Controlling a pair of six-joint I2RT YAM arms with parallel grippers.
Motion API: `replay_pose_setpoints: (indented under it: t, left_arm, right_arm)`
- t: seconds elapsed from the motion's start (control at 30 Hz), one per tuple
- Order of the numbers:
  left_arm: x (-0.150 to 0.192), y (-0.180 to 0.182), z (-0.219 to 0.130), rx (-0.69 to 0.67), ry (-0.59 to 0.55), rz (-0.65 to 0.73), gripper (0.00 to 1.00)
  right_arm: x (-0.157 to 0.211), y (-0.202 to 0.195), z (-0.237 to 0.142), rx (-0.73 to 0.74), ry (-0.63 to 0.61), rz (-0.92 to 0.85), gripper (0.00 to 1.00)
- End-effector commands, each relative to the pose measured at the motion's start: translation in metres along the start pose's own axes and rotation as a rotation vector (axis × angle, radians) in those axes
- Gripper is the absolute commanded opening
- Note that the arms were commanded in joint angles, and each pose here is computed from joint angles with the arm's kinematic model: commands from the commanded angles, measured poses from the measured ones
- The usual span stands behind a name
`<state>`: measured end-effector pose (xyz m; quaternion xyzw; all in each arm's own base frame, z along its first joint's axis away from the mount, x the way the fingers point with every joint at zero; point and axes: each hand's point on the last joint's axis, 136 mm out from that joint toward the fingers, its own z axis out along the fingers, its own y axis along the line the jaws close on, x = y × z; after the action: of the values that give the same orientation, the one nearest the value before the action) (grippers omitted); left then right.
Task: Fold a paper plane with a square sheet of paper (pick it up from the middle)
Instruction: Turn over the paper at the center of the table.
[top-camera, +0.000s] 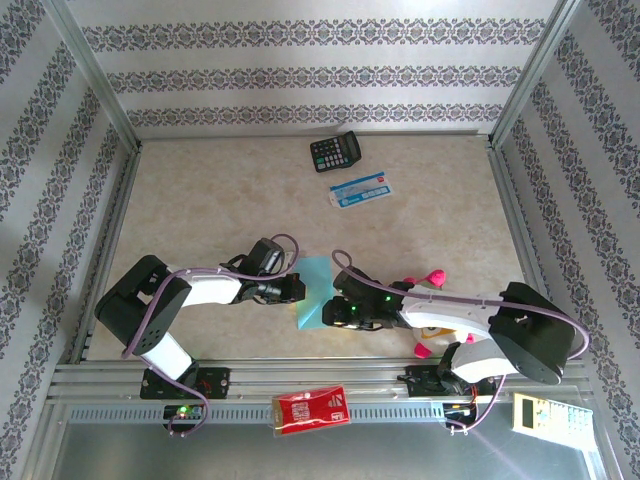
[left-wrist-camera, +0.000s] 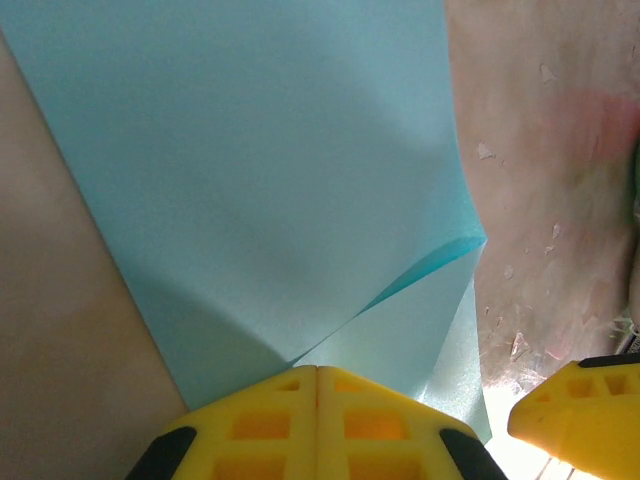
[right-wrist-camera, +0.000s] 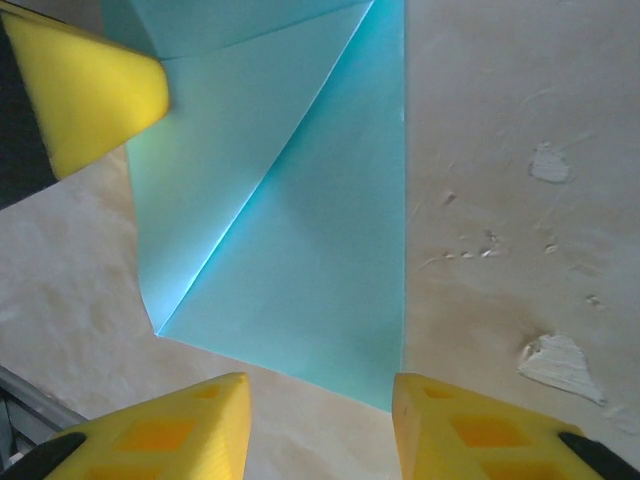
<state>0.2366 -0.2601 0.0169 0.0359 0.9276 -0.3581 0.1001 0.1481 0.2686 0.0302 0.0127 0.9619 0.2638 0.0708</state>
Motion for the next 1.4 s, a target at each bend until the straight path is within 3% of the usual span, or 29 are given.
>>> replay_pose_setpoints:
  t: [0.0, 0.47, 0.83, 1.37]
  left_arm:
    - [0.016, 0.025, 0.004, -0.071, 0.044, -0.013, 0.00]
    - [0.018, 0.025, 0.004, -0.066, 0.050, -0.011, 0.00]
    - [0.020, 0.026, 0.003, -0.067, 0.059, -0.013, 0.00]
    - [0.021, 0.024, 0.001, -0.060, 0.059, -0.014, 0.00]
  right_arm:
    - [0.000, -0.001, 0.005, 0.003, -0.015, 0.020, 0.42]
    - [0.001, -0.007, 0.014, 0.034, -0.010, 0.012, 0.42]
    - [-0.008, 0.013, 0.019, -0.049, -0.024, -0.013, 0.43]
    - [-0.028, 0.026, 0.008, -0.176, -0.106, -0.117, 0.53]
